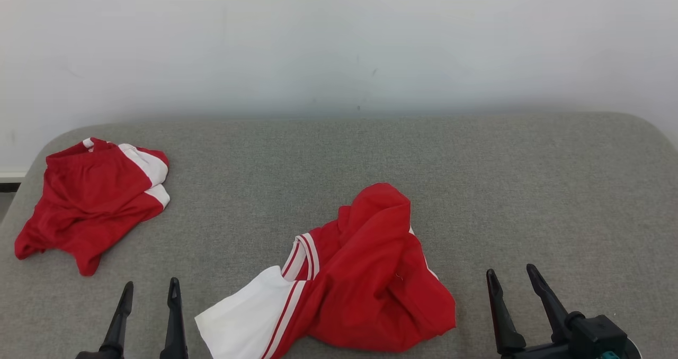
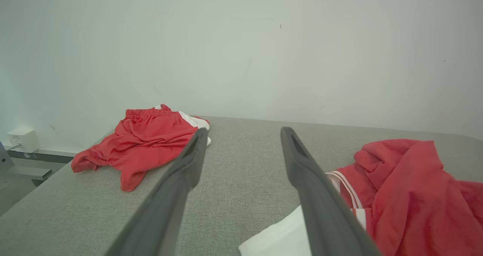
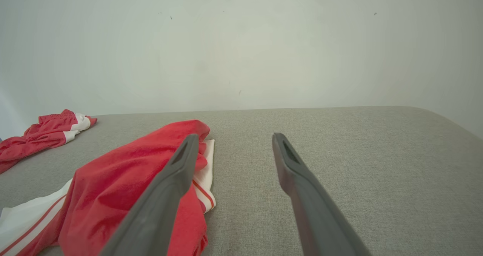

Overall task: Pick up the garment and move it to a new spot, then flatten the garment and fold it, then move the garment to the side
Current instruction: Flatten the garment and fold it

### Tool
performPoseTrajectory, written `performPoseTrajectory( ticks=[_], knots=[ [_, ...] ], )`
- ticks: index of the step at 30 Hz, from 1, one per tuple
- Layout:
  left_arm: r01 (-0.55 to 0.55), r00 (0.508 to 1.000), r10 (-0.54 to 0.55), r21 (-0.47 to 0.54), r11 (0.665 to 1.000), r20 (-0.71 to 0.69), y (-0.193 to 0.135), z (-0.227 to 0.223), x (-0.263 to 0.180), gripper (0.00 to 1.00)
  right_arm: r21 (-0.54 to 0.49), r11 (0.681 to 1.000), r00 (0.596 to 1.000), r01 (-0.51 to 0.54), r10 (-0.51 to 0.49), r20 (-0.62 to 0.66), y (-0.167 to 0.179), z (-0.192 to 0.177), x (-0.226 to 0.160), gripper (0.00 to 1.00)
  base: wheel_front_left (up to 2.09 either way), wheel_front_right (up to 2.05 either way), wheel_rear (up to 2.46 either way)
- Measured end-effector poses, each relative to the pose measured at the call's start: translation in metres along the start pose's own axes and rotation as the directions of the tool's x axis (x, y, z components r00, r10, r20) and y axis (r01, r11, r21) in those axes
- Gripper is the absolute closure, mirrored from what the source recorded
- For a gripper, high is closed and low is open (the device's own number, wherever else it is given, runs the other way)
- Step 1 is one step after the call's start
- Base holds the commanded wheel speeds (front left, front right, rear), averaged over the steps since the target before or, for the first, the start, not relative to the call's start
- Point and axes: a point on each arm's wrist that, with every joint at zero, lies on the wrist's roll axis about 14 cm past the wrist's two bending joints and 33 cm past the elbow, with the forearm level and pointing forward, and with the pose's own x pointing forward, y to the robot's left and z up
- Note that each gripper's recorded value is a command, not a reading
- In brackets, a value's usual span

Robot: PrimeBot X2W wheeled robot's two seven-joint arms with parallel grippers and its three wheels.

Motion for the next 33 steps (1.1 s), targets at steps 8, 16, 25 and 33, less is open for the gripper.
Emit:
performPoseTrajectory(
  ticks=[8,16,25,33],
  knots=[
    [-0.012,1.0,0.012,0.003,1.0,0.004,0.004,0.002,-0.004,0.0,-0.015,0.999,0.999,-0.045,0.045,-0.031,0.011,-0.006,0.006,0.0,0.0,0.0,0.0],
    [-0.027,1.0,0.027,0.004,1.0,-0.002,0.008,0.0,-0.008,0.0,-0.042,0.992,0.988,-0.115,0.11,-0.108,0.024,-0.021,0.025,0.0,0.0,0.0,0.0],
    [-0.06,0.998,0.06,0.005,0.998,-0.018,0.017,-0.004,-0.013,0.0,-0.046,0.979,0.95,-0.201,0.183,-0.253,0.042,-0.062,0.047,0.0,0.0,0.0,0.0],
    [-0.102,0.994,0.103,0.008,0.995,-0.037,0.031,-0.009,-0.019,0.0,-0.027,0.973,0.915,-0.228,0.205,-0.347,0.047,-0.094,0.06,1.0,0.0,0.0,0.0]
  ],
)
